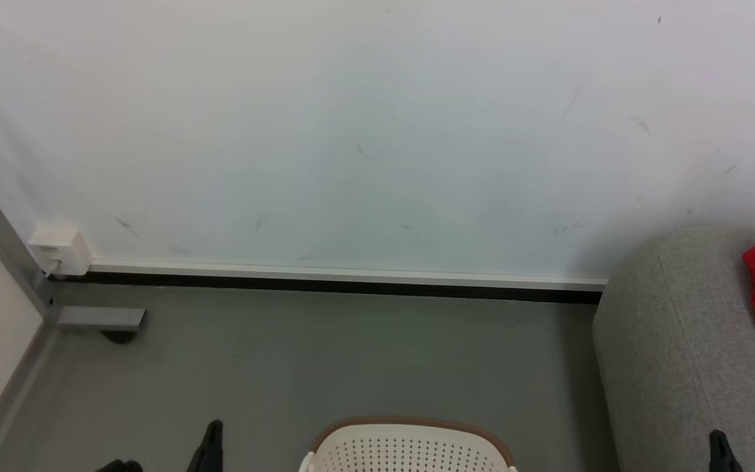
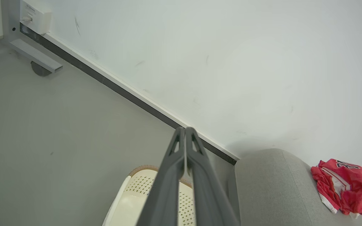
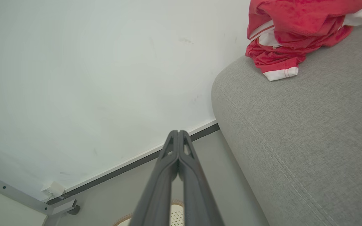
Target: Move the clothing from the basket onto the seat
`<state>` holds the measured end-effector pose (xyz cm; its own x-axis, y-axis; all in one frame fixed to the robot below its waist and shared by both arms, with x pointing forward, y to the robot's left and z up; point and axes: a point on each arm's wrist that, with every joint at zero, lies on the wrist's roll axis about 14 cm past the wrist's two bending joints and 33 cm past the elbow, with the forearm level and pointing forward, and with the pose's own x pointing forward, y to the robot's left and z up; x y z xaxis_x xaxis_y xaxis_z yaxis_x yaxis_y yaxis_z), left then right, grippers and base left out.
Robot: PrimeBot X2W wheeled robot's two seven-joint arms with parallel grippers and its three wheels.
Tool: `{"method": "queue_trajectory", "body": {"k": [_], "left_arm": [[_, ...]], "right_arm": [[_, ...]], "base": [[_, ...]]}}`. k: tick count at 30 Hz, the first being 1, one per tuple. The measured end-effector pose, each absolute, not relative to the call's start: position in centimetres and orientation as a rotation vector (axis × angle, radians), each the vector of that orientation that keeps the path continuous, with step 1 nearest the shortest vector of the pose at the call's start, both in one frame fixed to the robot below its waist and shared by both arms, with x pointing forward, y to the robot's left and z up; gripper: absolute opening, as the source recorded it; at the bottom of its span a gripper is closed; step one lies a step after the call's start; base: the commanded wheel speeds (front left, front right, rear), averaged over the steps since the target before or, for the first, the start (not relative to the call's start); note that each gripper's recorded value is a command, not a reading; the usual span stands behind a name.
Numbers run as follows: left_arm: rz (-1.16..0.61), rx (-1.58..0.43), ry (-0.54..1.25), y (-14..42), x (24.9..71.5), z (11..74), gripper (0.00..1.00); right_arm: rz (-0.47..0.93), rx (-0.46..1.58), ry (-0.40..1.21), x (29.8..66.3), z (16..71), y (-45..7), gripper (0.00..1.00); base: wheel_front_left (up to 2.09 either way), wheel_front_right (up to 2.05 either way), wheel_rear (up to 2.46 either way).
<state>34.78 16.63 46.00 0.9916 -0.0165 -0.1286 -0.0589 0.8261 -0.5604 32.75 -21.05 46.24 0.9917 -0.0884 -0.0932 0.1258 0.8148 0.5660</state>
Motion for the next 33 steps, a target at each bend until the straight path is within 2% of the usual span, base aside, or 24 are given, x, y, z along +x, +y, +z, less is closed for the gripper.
{"method": "queue_trajectory", "body": {"k": [33], "left_arm": [[0.066,-1.039,0.108,18.3,36.5,47.4,0.0]], "right_arm": [[-0.109,1.042,0.044,35.3,47.6,-20.8,0.0]], "base": [[0.0,0.0,0.0]]}}
